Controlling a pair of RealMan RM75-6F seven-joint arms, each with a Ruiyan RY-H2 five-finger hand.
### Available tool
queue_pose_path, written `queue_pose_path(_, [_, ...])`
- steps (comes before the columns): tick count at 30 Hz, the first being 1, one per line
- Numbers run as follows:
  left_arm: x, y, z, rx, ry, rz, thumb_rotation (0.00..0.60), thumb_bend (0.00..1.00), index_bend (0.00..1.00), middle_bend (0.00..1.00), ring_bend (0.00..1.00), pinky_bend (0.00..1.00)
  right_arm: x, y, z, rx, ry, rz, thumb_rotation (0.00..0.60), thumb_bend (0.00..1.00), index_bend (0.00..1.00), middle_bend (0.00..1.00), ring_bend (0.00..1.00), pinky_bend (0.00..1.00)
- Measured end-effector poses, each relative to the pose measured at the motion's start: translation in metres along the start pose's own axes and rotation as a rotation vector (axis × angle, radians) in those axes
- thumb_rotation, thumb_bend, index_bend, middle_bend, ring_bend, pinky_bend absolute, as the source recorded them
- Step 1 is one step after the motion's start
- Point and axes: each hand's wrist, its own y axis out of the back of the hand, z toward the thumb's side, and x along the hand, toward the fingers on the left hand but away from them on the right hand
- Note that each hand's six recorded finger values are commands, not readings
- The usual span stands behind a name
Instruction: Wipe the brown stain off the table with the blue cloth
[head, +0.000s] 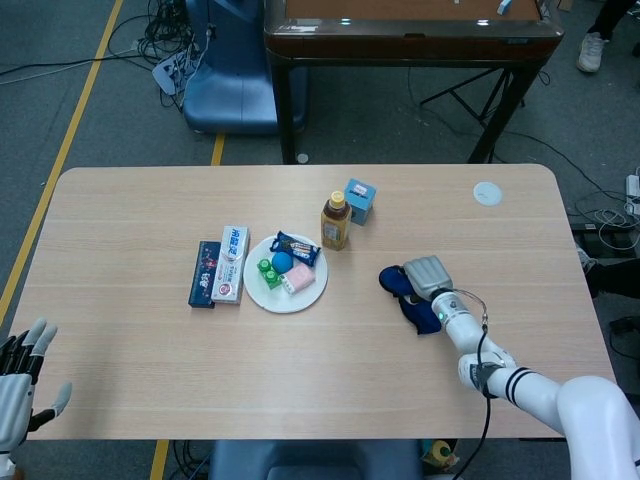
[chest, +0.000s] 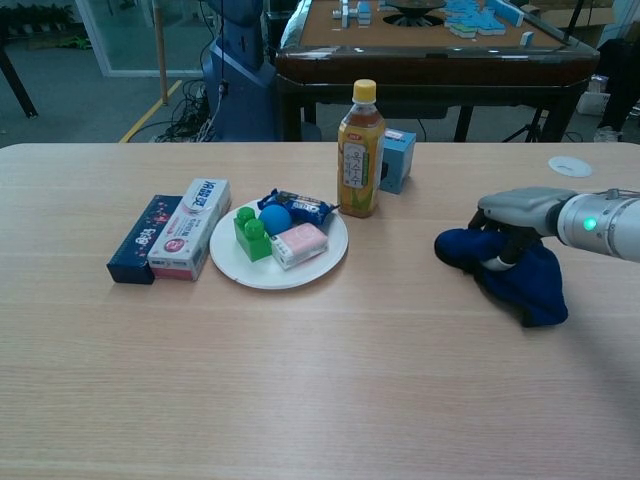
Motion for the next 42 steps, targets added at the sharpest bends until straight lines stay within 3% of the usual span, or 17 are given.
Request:
queue_pose_path(7, [-0.001,0.001,-0.002,0.000,0.004,0.002,0.600,0.32,0.05,0.00,0.00,0.00,0.020,-0.005,0.042,0.011,0.144,0.005,0.600,0.61,0.66,0.64,0.60,0.69])
queue_pose_path(11, [0.000,0.000,-0.002,0.000,0.003,-0.002,0.600,0.32,0.05,0.00,0.00,0.00,0.030,-0.009,0.043,0.024,0.173,0.010,0.600,0.61,0.66,0.64,0.60,0.69])
queue_pose_path(18, [0.000,-0.001,-0.002,-0.003,0.001,-0.003,0.600,0.32,0.05,0.00,0.00,0.00,0.027,-0.007,0.017,0.023,0.108,0.002,0.600,0.61,0.66,0.64,0.61,0.69])
queue_pose_path(33, [0.000,-0.003,-0.002,-0.006,0.000,-0.008,0.600,0.32,0.05,0.00,0.00,0.00,0.018,-0.002,-0.061,0.005,-0.113,0.000,0.600,0.61,0.67,0.65,0.60,0.69])
queue_pose_path(36, [0.000,-0.004,-0.002,-0.007,-0.001,-0.009,0.600,0.32,0.05,0.00,0.00,0.00,0.019,-0.003,-0.061,0.006,-0.112,0.002,0.600,0.61,0.67,0.65,0.60,0.69])
queue_pose_path(42, [0.000,-0.003,-0.001,-0.008,-0.006,-0.008,0.600,0.32,0.05,0.00,0.00,0.00,0.027,-0.008,-0.037,0.012,-0.040,0.018,0.600,0.61,0.67,0.65,0.61,0.69])
